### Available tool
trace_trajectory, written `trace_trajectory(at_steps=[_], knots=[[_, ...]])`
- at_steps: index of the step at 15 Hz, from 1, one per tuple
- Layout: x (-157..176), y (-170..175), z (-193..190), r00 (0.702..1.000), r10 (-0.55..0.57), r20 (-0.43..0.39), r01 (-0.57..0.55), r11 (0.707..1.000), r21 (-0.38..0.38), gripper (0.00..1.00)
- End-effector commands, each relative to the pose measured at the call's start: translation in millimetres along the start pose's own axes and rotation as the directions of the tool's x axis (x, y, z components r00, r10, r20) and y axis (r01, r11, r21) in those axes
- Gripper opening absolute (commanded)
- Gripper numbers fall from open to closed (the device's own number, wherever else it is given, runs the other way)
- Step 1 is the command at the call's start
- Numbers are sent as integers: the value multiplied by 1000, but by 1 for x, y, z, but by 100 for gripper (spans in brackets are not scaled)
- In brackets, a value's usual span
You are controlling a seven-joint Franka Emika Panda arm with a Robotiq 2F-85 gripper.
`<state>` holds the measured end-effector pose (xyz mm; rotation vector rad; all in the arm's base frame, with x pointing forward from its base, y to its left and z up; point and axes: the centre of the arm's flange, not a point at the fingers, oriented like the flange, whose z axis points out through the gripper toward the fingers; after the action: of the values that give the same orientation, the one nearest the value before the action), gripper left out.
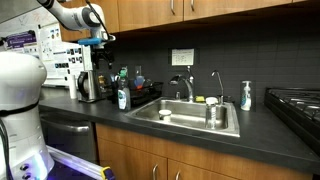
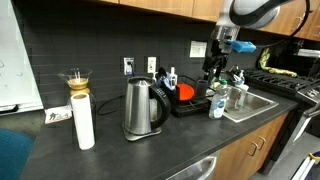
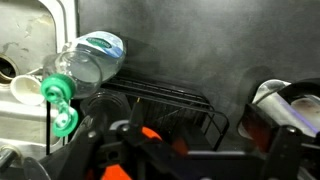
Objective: Remove the safety knife from the dish rack
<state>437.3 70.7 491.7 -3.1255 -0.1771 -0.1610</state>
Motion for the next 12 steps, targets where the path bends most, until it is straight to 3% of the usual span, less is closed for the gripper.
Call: trace_trajectory(at_steps=[1, 8, 12], knots=[[22, -14, 1, 999, -29, 19, 29, 999, -26, 100], [56, -33, 13, 995, -95, 9, 96, 995, -40, 100], [86, -27, 10, 993, -118, -6, 117, 992, -51, 100]])
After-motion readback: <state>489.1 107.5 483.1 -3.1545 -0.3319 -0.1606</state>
